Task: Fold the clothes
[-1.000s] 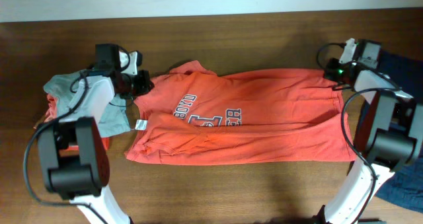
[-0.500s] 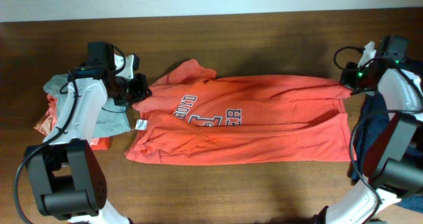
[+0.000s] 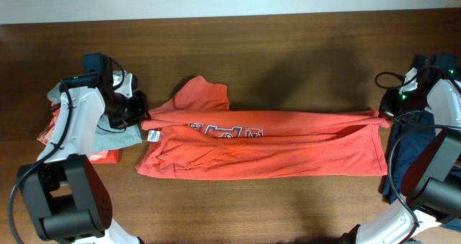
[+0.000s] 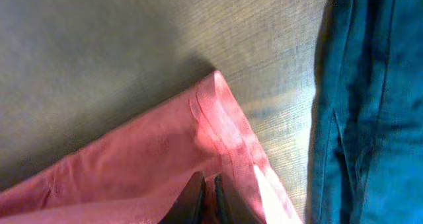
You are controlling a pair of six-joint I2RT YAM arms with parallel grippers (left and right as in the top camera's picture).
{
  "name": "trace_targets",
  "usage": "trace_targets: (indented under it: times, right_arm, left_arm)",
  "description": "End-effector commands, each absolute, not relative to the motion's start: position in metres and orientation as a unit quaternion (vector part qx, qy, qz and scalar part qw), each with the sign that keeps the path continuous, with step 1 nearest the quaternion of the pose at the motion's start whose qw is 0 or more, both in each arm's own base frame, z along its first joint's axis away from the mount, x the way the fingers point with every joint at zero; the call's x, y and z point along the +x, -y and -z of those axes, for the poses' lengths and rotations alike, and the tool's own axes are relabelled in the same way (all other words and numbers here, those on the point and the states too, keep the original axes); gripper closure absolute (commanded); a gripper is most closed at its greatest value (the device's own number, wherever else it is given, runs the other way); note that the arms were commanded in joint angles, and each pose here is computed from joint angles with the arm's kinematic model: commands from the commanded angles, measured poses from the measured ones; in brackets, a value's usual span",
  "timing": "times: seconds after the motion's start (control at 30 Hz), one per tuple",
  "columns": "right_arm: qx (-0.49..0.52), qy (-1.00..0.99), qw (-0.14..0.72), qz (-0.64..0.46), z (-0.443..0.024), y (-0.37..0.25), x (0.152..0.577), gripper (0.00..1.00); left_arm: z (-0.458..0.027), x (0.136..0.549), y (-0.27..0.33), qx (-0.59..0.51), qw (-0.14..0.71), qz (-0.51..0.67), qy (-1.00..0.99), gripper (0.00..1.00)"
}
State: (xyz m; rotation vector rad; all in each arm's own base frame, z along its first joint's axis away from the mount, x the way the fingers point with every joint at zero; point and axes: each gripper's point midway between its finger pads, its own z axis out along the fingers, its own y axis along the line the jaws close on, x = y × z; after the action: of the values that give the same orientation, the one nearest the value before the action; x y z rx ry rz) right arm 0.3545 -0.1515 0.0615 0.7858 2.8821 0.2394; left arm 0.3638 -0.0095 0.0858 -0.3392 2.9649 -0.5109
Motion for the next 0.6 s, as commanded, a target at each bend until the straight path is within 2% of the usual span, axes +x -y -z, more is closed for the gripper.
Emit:
trace_targets:
  times: [0.0, 0.33, 0.57]
  right_arm:
    - [0.267, -0.959, 0.075, -0.053, -0.073, 0.161, 0.350, 0.90]
    - [0.269, -0.961, 0.048, -0.048, -0.072, 0.158, 0.338, 0.90]
    - [0.271, -0.962, 0.007, -0.021, -0.070, 0.161, 0.317, 0.90]
  left_arm:
    - [-0.098, 0.355, 0.008, -0.100, 0.055, 0.166, -0.980, 1.00]
    - [-0.100, 0.308, 0.019, -0.071, -0.037, 0.184, -0.980, 1.00]
    - [-0.100, 0.298, 0.016, -0.064, -0.054, 0.174, -0.981, 1.00]
